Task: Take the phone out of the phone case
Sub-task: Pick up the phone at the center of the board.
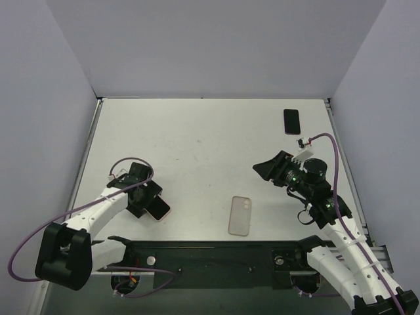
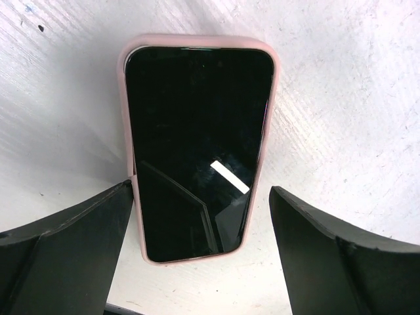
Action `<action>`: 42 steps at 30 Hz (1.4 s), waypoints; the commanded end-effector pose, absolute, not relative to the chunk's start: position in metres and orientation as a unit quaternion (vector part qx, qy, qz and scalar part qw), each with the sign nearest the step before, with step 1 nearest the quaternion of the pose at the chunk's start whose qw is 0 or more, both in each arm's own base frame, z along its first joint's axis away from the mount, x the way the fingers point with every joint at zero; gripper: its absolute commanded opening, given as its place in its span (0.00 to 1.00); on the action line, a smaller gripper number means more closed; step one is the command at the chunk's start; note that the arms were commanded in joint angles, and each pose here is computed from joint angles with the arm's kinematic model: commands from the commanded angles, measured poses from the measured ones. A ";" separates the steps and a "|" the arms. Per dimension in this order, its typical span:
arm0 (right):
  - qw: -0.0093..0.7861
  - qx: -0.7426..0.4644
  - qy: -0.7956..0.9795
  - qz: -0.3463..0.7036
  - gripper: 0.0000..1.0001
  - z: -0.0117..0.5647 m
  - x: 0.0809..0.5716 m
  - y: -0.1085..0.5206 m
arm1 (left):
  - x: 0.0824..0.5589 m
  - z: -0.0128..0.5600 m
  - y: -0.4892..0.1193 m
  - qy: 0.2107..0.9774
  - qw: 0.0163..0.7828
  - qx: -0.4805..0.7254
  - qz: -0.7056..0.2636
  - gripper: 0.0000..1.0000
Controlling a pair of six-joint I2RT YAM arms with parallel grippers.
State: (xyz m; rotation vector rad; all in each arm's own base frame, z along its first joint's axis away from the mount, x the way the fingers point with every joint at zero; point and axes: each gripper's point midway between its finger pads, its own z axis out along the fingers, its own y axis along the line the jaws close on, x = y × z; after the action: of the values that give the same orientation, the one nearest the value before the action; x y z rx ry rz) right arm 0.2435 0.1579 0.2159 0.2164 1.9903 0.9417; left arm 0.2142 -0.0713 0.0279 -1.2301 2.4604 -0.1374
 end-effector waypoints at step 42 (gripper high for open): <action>0.361 0.047 0.873 0.325 0.47 0.148 0.217 0.157 | 0.264 0.101 -0.112 0.900 0.296 -0.273 -0.164 0.00</action>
State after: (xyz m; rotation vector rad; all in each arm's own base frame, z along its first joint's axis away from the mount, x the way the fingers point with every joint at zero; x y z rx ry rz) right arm 0.2242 0.1493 0.1709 0.1566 2.1718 0.8331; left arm 0.2203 -0.0773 0.0342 -0.9709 2.5587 -0.0973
